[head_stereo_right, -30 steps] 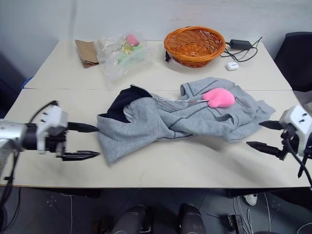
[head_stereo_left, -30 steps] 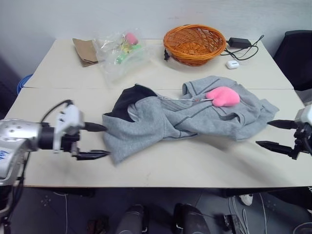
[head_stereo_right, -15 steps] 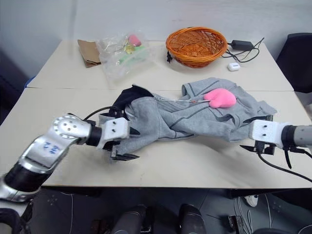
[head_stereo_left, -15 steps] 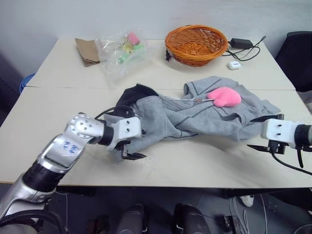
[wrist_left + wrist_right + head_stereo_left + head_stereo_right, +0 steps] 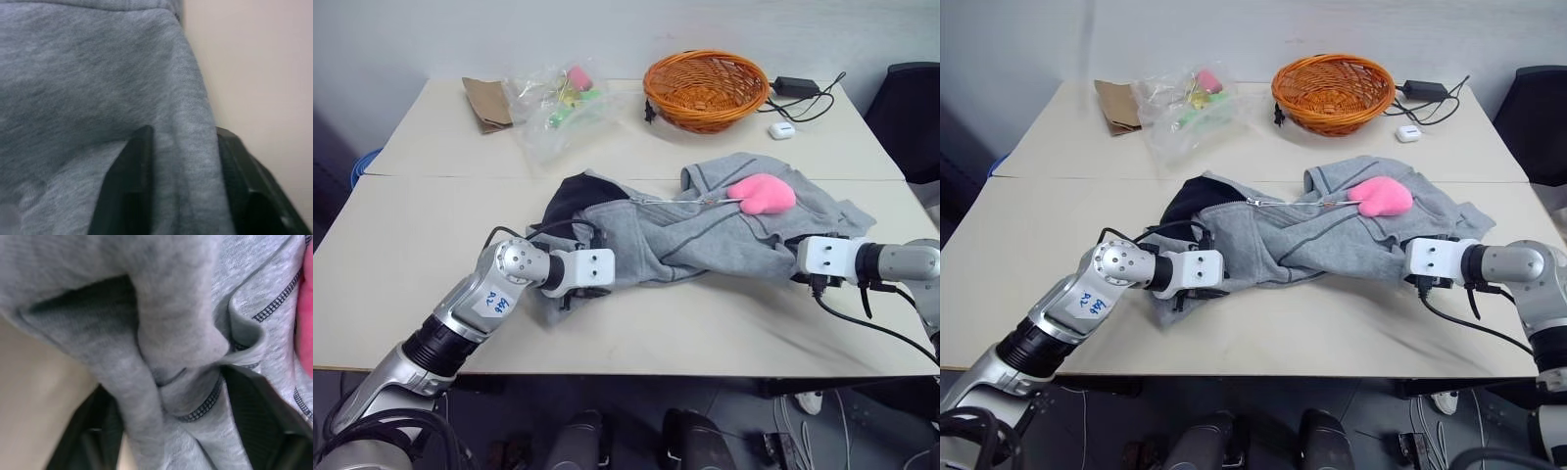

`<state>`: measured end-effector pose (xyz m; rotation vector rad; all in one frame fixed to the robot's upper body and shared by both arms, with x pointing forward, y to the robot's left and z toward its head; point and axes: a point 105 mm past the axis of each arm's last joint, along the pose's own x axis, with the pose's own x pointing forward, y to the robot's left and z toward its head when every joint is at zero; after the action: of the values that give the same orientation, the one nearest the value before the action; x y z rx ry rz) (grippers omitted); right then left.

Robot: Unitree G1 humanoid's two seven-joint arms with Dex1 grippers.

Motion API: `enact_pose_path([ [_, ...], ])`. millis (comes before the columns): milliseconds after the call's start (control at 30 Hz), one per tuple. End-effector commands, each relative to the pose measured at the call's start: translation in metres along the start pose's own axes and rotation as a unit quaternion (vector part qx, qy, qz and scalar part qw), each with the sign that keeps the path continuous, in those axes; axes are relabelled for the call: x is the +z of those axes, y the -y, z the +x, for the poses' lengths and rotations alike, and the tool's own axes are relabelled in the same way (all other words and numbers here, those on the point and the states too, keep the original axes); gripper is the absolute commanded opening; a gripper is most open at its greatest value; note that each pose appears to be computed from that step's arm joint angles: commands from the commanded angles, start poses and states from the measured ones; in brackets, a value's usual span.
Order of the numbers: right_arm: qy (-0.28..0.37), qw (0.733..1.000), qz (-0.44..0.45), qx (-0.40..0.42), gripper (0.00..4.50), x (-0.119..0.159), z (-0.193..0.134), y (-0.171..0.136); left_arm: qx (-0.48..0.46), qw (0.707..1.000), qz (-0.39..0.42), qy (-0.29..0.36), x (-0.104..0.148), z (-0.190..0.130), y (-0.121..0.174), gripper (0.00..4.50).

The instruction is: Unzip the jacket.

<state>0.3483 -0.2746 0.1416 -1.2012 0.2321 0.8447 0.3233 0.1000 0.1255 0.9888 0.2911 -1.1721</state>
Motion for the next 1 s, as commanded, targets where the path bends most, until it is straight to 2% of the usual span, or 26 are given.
enact_pose_path([
  [33,0.008,1.0,-0.008,-0.015,1.69,0.002,0.0,0.005,0.009,1.0,0.001,-0.011,-0.006,-0.009,-0.002,0.38],
  [100,0.012,1.0,-0.013,-0.005,1.08,0.004,0.0,0.002,0.008,1.0,0.0,-0.013,-0.009,-0.014,-0.001,0.0],
  [133,0.015,1.0,-0.016,0.002,0.64,0.005,-0.001,0.0,0.008,1.0,-0.001,-0.014,-0.01,-0.016,-0.001,0.0],
  [233,0.065,0.996,0.022,0.049,0.07,0.028,-0.006,-0.014,0.012,0.999,0.004,-0.041,-0.029,-0.034,-0.006,0.0],
  [533,0.176,0.949,0.127,0.23,0.07,0.109,-0.035,-0.088,-0.051,0.992,0.083,-0.08,-0.085,-0.086,-0.015,0.0],
  [667,0.211,0.926,0.165,0.267,0.07,0.143,-0.042,-0.116,-0.085,0.982,0.126,-0.113,-0.11,-0.099,-0.013,0.0],
  [833,0.213,0.916,0.209,0.268,0.07,0.157,-0.044,-0.133,-0.134,0.979,0.111,-0.111,-0.126,-0.111,0.005,0.0],
  [1000,0.192,0.924,0.222,0.247,0.07,0.155,-0.045,-0.14,-0.23,0.968,0.016,-0.104,-0.127,-0.13,0.051,0.0],
])
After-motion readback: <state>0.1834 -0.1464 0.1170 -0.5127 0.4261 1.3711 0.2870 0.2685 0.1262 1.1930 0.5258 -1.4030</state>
